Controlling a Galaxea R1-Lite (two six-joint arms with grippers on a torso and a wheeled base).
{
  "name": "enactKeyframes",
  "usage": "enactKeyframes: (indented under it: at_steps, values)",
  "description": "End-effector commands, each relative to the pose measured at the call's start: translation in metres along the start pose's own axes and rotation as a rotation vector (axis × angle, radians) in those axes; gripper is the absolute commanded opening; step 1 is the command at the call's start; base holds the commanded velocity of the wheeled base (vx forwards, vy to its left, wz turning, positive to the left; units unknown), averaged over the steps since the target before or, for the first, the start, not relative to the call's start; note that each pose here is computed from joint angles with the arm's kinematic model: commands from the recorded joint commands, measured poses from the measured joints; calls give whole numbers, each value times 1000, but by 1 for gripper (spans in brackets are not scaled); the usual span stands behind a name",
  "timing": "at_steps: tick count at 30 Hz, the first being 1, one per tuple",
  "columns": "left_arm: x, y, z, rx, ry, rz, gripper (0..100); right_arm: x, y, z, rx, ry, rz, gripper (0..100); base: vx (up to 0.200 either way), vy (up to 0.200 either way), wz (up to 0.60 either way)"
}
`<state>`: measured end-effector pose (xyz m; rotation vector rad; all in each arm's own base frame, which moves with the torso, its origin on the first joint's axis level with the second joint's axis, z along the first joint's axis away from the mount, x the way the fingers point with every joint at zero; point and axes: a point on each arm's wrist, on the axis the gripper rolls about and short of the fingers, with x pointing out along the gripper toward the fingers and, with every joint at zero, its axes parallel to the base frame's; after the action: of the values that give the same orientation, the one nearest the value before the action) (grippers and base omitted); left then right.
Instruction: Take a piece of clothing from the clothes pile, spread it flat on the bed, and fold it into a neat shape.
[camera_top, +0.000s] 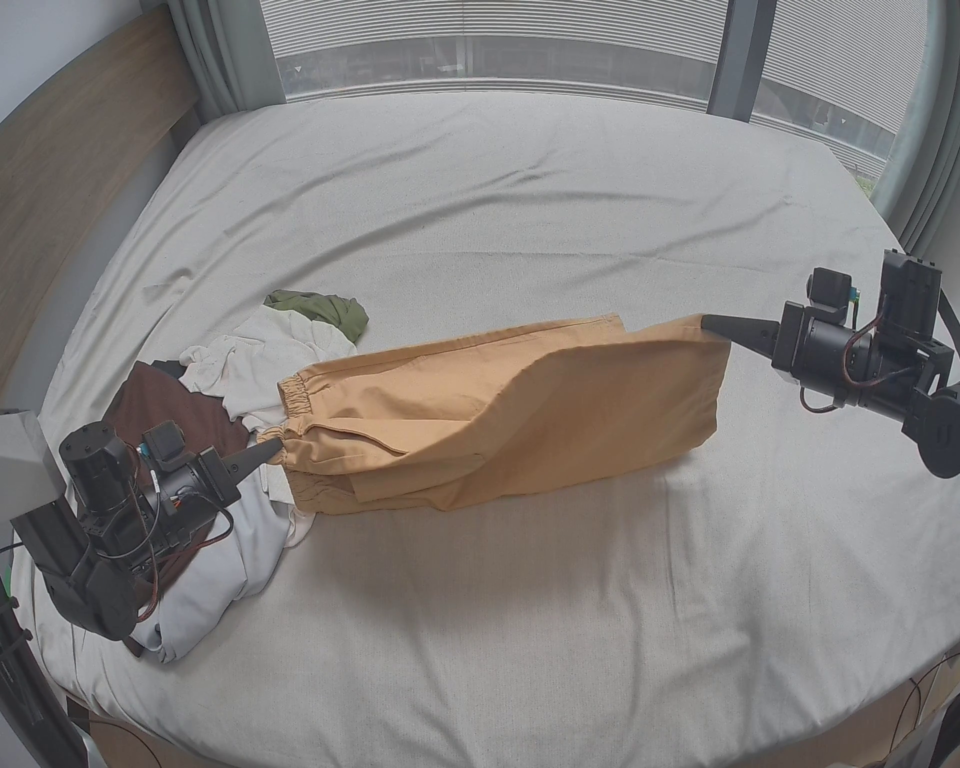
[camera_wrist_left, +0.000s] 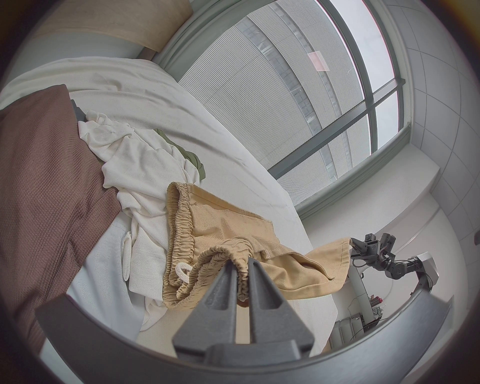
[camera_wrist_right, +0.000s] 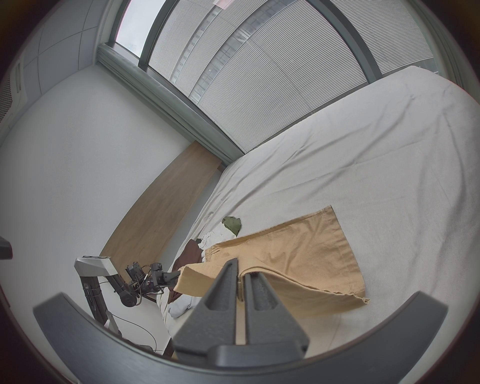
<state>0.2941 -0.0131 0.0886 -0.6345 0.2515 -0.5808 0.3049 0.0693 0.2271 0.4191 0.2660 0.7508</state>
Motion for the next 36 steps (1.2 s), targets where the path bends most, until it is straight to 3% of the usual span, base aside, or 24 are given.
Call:
enactKeyframes:
  at_steps: [1, 8, 25, 30, 36]
  values:
    - [1, 1, 0, -1, -3, 3, 0, 9, -13, 2, 9, 2, -18, 0, 0, 0, 0]
    - [10, 4, 2, 0, -45, 45, 0, 30, -38, -7, 39, 35, -44, 0, 0, 0, 0]
    - [37, 10, 3, 14, -108, 78, 0, 83, -68, 9, 14, -24, -48, 0, 0, 0, 0]
    - [42, 11, 9, -42, -146, 79, 0, 95, -76, 13, 46, -46, -44, 0, 0, 0, 0]
    - [50, 16, 11, -48, -172, 91, 0, 104, -87, 10, 51, -56, -67, 0, 0, 0, 0]
